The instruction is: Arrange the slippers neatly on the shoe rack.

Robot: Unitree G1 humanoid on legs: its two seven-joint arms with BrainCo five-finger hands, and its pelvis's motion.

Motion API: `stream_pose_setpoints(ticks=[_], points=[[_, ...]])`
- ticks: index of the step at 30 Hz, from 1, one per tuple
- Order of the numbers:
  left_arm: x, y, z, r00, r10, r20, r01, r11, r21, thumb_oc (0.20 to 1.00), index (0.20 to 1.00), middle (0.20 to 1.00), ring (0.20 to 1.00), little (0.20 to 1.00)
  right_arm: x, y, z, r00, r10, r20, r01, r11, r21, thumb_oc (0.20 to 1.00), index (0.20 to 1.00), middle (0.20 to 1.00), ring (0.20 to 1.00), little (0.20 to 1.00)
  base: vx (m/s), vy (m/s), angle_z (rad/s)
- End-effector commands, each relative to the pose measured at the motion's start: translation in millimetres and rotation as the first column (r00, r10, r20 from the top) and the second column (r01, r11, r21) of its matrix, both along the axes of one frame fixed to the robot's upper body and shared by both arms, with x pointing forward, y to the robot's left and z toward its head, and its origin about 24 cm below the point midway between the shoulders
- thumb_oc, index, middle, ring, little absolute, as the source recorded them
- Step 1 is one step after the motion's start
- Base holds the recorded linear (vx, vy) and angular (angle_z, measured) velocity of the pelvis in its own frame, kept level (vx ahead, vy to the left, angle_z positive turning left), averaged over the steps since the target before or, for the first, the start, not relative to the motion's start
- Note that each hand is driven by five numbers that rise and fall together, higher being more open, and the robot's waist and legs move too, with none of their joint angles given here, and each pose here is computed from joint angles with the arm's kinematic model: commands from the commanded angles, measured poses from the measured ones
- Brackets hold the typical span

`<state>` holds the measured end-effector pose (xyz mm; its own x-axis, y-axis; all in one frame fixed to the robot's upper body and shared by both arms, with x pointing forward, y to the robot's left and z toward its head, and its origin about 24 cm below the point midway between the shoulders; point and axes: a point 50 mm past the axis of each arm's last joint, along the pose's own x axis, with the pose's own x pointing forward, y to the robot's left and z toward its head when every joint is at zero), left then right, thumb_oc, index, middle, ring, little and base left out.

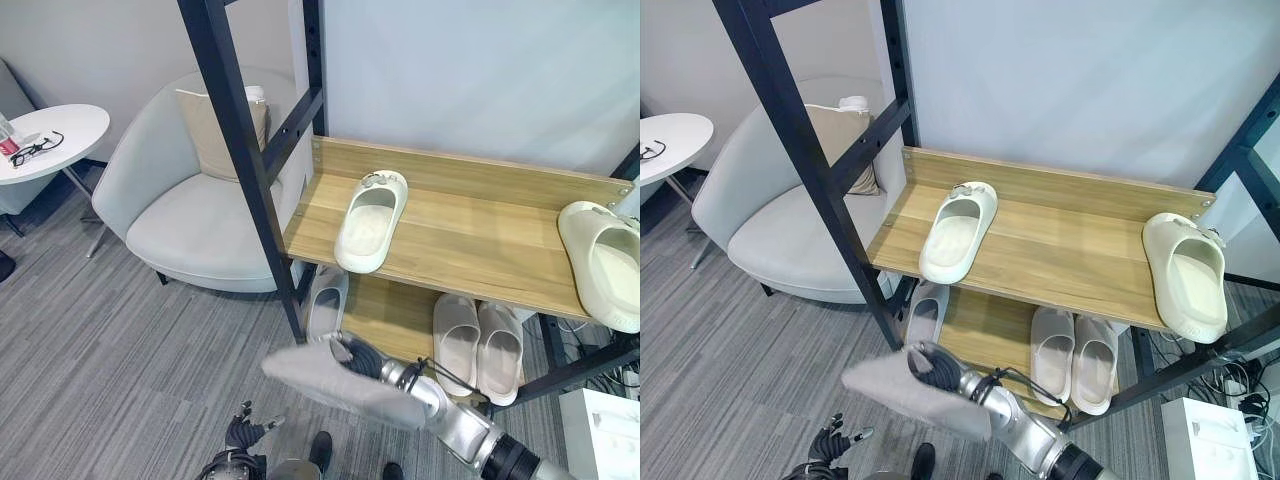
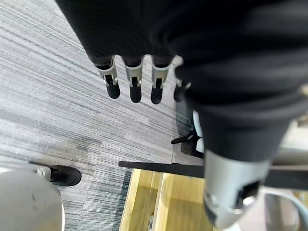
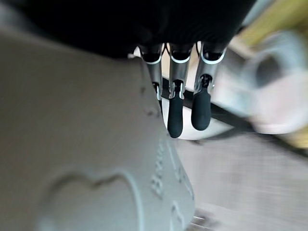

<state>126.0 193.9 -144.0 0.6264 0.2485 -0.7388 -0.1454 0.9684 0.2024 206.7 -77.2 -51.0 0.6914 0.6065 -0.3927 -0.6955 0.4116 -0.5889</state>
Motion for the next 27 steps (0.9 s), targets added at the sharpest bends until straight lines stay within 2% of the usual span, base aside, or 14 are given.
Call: stream_pose_setpoints(ticks=[1,4,6,8,9,10,11,12,14,16,19,21,27], points=[[11,-9,1,0.998,-0.060,0.019,0.060,0.998,0.005,1.000,1.000,1.000,1.000,1.000,19,13,37,0.944,0.041,0.328,-0.040,0.999,-0.009,0.200,0.200,0.200,0.200,0.200,-0.01,0.004,0.13],[19,-5,9,0.994,-0.056,0.091,0.055,0.998,0.005,1.000,1.000,1.000,1.000,1.000,47,-32,36,0.855,-0.048,0.516,0.165,0.970,-0.182,0.200,0.200,0.200,0.200,0.200,-0.08,-0.009,0.14],[30,-6,16,0.989,-0.052,0.141,0.052,0.999,-0.001,1.000,1.000,1.000,1.000,1.000,63,-43,45,0.798,-0.115,0.591,0.269,0.946,-0.180,0.200,0.200,0.200,0.200,0.200,-0.18,-0.002,0.16],[46,-8,27,0.975,-0.053,0.215,0.056,0.998,-0.008,1.000,1.000,1.000,1.000,1.000,82,-51,63,0.717,-0.173,0.676,0.358,0.923,-0.143,0.200,0.200,0.200,0.200,0.200,-0.21,0.012,0.10],[46,-8,27,0.975,-0.053,0.216,0.056,0.998,-0.008,1.000,1.000,1.000,1.000,1.000,83,-51,64,0.715,-0.174,0.677,0.358,0.923,-0.142,0.200,0.200,0.200,0.200,0.200,-0.19,0.013,0.12],[54,-8,34,0.963,-0.042,0.265,0.048,0.999,-0.017,1.000,1.000,1.000,1.000,1.000,94,-58,80,0.642,-0.219,0.734,0.411,0.907,-0.089,0.200,0.200,0.200,0.200,0.200,-0.39,0.053,0.25],[71,-7,52,0.928,-0.023,0.371,0.041,0.998,-0.040,1.000,1.000,1.000,1.000,1.000,115,-72,116,0.471,-0.346,0.812,0.509,0.858,0.070,0.200,0.200,0.200,0.200,0.200,-0.39,0.054,0.19],[72,-7,52,0.928,-0.023,0.372,0.041,0.998,-0.040,1.000,1.000,1.000,1.000,1.000,115,-72,116,0.469,-0.347,0.812,0.509,0.858,0.072,0.200,0.200,0.200,0.200,0.200,-0.33,0.070,0.19],[78,-8,61,0.908,-0.015,0.419,0.042,0.998,-0.056,1.000,1.000,1.000,1.000,1.000,124,-82,134,0.360,-0.383,0.851,0.554,0.821,0.136,0.200,0.200,0.200,0.200,0.200,-0.12,0.040,0.11],[79,-9,63,0.902,-0.014,0.431,0.043,0.997,-0.060,1.000,1.000,1.000,1.000,1.000,127,-87,138,0.331,-0.386,0.861,0.574,0.807,0.141,0.200,0.200,0.200,0.200,0.200,-0.08,0.028,0.11],[86,-7,71,0.883,-0.009,0.469,0.045,0.997,-0.066,1.000,1.000,1.000,1.000,1.000,139,-108,159,0.227,-0.370,0.901,0.635,0.757,0.151,0.200,0.200,0.200,0.200,0.200,-0.09,0.050,0.16],[90,-7,75,0.869,0.009,0.496,0.034,0.996,-0.079,1.000,1.000,1.000,1.000,1.000,148,-130,181,0.121,-0.347,0.930,0.691,0.702,0.172,0.200,0.200,0.200,0.200,0.200,-0.09,0.065,0.29],[99,-7,86,0.836,0.031,0.547,0.033,0.994,-0.106,1.000,1.000,1.000,1.000,1.000,159,-171,213,-0.009,-0.284,0.959,0.786,0.591,0.182,0.200,0.200,0.200,0.200,0.200,-0.06,0.031,0.18]])
